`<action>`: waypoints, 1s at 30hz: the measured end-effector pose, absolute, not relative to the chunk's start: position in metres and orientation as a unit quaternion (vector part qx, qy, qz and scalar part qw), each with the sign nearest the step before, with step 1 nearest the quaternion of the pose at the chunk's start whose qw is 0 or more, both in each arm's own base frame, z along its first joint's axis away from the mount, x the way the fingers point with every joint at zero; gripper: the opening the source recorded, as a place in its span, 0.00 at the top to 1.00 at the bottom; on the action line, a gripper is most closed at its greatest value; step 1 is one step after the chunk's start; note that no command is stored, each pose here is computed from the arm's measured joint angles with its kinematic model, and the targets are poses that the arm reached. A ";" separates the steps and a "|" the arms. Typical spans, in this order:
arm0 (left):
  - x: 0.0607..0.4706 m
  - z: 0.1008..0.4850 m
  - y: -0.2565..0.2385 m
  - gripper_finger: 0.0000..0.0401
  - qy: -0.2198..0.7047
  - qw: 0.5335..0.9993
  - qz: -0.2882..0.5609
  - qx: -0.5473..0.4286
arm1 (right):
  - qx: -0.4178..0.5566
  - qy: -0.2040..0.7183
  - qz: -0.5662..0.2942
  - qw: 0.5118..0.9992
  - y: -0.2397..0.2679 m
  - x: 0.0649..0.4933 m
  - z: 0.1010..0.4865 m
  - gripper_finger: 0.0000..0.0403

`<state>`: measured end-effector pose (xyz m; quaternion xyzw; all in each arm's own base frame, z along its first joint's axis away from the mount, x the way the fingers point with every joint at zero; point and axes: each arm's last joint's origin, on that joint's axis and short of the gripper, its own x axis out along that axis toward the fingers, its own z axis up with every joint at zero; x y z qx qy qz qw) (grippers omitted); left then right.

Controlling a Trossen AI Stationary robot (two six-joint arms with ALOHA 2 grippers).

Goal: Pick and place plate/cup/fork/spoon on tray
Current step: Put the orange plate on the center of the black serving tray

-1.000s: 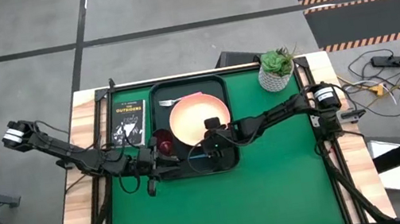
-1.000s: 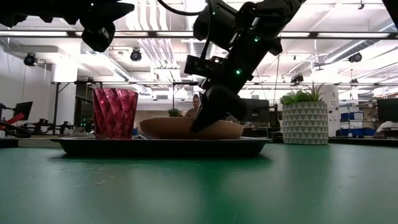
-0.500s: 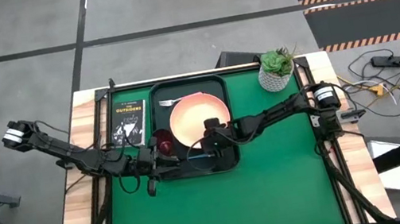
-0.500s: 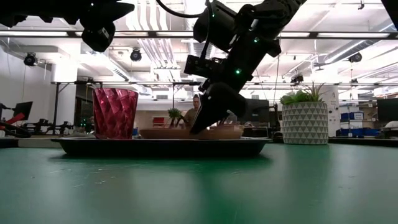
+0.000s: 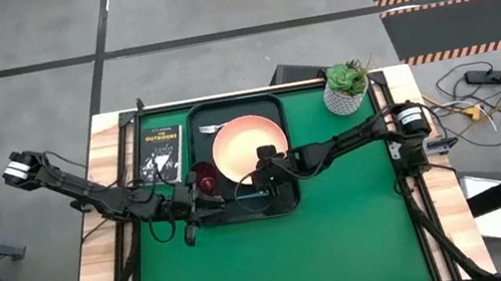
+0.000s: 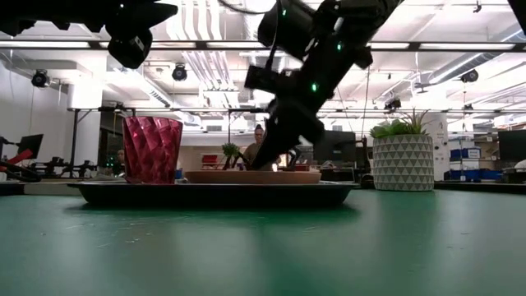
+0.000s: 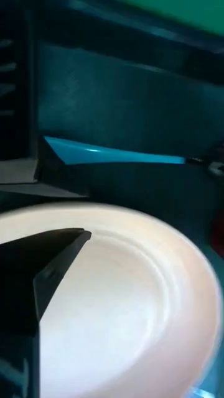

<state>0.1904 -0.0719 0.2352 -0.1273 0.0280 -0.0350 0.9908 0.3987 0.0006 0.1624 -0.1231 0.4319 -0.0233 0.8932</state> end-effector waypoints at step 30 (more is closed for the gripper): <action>0.190 0.235 -0.072 0.79 0.028 0.991 -0.035 -0.128 | -0.126 0.564 -0.129 0.806 -0.028 0.336 0.182 0.98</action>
